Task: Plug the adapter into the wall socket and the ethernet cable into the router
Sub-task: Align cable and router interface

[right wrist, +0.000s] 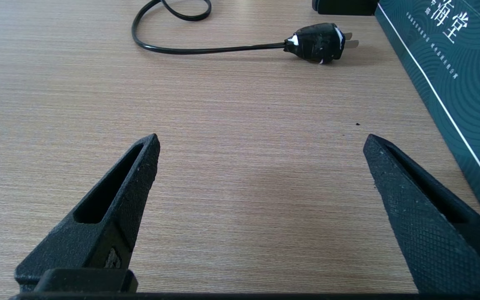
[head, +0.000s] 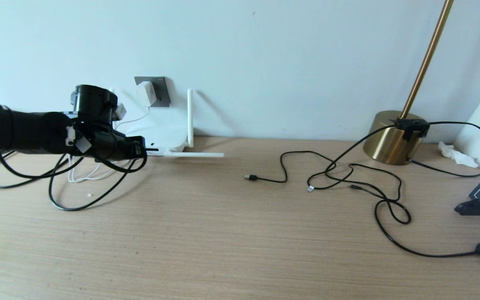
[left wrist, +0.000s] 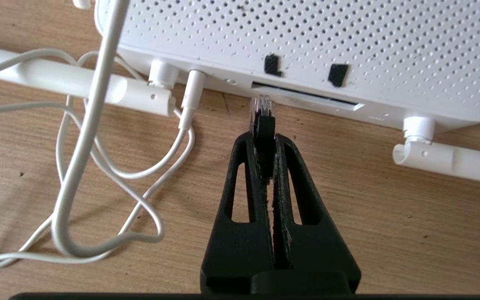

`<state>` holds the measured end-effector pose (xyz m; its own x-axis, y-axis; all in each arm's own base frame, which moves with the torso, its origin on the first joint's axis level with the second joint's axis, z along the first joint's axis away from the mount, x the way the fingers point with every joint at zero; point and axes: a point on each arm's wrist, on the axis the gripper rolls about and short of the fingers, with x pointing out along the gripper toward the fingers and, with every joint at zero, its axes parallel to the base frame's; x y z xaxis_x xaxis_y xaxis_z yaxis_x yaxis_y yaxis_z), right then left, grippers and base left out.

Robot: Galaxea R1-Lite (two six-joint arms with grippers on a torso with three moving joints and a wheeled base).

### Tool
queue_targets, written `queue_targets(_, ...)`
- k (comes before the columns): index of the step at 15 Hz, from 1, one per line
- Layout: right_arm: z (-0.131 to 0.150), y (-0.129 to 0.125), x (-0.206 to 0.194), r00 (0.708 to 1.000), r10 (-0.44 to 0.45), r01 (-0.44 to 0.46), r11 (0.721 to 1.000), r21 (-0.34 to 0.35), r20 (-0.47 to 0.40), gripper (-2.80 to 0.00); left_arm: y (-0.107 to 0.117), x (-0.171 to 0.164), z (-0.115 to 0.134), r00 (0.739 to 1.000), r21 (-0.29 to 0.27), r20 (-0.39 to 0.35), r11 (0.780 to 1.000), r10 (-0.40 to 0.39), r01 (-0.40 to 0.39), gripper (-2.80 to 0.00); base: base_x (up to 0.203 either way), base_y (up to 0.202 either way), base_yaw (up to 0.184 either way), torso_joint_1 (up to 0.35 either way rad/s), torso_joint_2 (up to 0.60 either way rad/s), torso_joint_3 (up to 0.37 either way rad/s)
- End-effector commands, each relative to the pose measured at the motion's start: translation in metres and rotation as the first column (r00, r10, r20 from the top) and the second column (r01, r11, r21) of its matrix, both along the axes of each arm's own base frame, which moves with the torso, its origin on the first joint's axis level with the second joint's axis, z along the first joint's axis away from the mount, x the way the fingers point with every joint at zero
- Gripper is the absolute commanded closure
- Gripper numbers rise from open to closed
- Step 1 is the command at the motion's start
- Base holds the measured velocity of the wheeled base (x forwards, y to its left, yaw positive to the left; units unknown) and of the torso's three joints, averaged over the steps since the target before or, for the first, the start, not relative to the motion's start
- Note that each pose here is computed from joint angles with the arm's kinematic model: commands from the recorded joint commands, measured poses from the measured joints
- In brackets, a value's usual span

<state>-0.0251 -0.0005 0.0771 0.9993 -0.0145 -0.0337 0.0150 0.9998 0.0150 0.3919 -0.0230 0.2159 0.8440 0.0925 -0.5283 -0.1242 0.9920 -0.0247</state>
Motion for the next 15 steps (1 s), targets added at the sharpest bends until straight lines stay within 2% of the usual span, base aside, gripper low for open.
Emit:
queue_targets(1,0.0,0.0,0.0001,1.0,0.001,-0.001,1.0,0.0,-0.002,-2.8,-0.0004,0.0041,-0.0011,1.0,-0.001,0.002,1.0,0.001,-0.001,0.0,0.0,0.0,0.0,0.0,0.0,0.0)
queue_targets(15,0.0,0.0,0.0001,1.0,-0.001,0.001,1.0,0.0,-0.002,-2.8,-0.001,0.013,-0.0067,1.0,-0.003,-0.002,1.0,0.001,-0.001,0.0,0.0,0.0,0.0,0.0,0.0,0.0)
